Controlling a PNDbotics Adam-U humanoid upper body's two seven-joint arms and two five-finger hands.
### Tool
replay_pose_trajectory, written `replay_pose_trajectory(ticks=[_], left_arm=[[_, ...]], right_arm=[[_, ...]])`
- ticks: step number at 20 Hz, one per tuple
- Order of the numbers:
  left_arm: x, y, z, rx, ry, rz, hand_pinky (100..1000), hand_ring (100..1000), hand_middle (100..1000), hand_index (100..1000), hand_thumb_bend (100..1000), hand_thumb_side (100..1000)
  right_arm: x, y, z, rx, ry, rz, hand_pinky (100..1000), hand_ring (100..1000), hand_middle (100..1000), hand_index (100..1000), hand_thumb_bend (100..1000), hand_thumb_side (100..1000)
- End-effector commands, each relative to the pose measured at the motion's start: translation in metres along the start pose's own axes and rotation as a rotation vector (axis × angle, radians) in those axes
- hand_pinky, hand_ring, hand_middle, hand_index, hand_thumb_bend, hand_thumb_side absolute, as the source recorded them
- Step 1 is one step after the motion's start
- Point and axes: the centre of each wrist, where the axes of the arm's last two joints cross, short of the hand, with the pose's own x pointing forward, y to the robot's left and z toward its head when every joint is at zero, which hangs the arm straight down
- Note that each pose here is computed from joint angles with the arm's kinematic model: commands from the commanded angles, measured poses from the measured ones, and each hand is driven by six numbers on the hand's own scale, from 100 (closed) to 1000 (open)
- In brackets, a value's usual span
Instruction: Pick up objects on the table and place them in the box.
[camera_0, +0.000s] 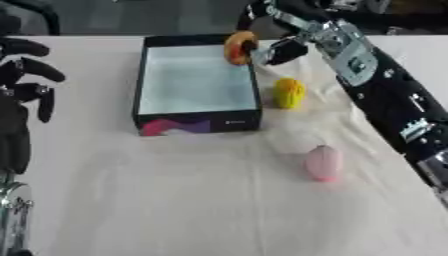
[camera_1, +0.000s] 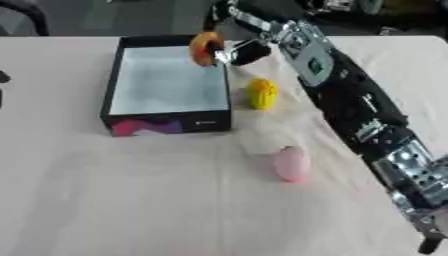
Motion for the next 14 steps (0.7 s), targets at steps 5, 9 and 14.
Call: replay_pose_trajectory(ticks=[5, 9, 14], left_arm=[[0.009, -0.002, -0.004, -0.018, -0.041, 0.005, 100, 456, 549, 796, 100, 803], [0.009, -0.002, -0.004, -0.017, -0.038, 0.003, 100, 456, 549, 796, 100, 803], [0.008, 0.001, -0.003, -0.011, -0.033, -0.005, 100, 456, 549, 796, 100, 803]], right_arm=[[-0.001, -0.003, -0.002, -0.02, 0.038, 0.08, 822, 774, 660, 792, 100, 366], [-0.004, -0.001, 0.002, -0.092, 0.112, 0.124, 821, 777, 678, 891, 100, 623], [-0.006, -0.003, 0.01, -0.129, 0.134, 0.132, 828, 789, 697, 909, 100, 566]])
